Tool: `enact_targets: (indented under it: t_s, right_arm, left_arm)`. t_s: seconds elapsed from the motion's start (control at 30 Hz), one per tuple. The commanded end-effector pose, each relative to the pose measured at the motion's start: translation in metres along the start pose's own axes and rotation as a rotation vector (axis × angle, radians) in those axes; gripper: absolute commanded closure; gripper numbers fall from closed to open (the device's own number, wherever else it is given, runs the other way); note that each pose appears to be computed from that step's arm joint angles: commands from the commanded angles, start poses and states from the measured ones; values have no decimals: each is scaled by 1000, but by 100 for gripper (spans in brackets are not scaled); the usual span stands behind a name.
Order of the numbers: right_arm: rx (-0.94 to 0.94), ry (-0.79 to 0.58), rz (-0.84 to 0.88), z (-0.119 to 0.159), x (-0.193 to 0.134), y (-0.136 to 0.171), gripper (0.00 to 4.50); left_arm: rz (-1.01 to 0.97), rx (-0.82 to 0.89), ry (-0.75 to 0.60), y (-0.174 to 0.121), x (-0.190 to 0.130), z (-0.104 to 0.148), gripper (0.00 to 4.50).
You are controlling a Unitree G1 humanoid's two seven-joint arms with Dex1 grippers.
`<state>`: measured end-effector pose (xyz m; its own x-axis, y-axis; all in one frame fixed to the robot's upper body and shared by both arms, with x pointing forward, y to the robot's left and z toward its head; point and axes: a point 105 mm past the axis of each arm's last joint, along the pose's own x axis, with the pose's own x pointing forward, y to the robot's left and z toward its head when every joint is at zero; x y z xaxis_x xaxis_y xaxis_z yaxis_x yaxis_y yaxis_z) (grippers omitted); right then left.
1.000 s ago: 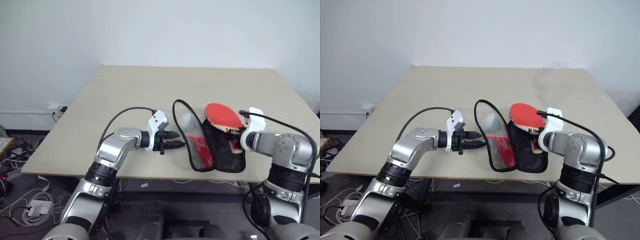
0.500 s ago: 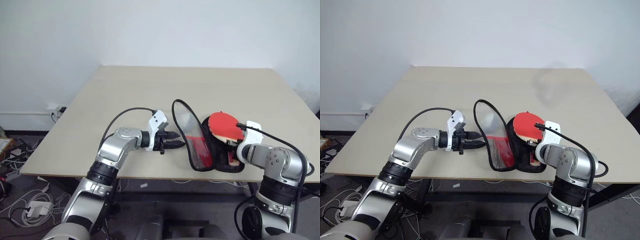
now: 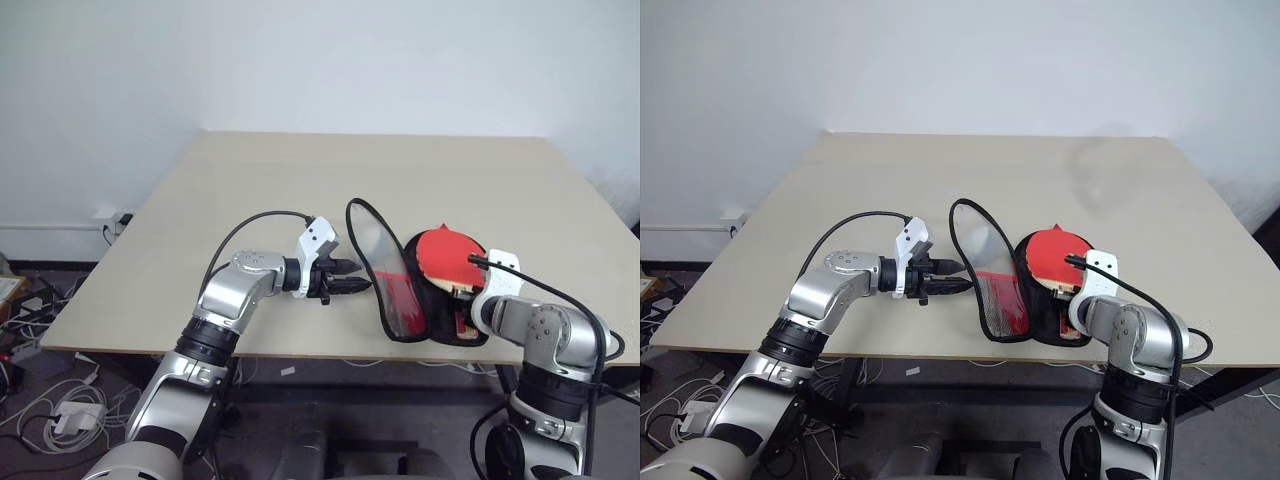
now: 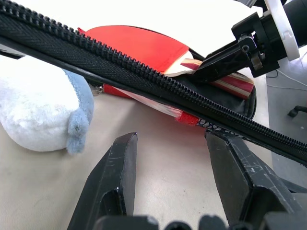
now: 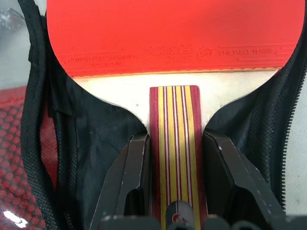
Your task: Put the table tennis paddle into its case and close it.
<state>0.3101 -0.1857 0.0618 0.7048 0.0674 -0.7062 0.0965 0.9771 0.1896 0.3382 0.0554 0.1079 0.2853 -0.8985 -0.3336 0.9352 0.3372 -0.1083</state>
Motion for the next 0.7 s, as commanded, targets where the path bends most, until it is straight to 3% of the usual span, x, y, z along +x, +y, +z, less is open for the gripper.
enact_targets:
  t_s: [0.03,0.23,0.3,0.5,0.6,0.7]
  right_arm:
    - [-24,-24,-27,2,-4,-4,259]
    - [-67,-52,7,8,-7,3,79]
    - [-89,-128,63,24,-16,10,24]
    - [-101,-637,227,118,-87,24,24]
    - [61,-871,310,161,-129,12,24]
    - [198,-1023,287,184,-155,-12,24]
  left_arm:
    - [11,55,-29,3,-2,16,215]
    - [10,58,-26,3,-2,15,215]
    - [9,58,-24,3,-1,15,215]
    - [-11,49,-33,2,4,17,215]
    - [-38,52,-48,-2,18,23,215]
    - [-58,54,-75,-6,39,33,215]
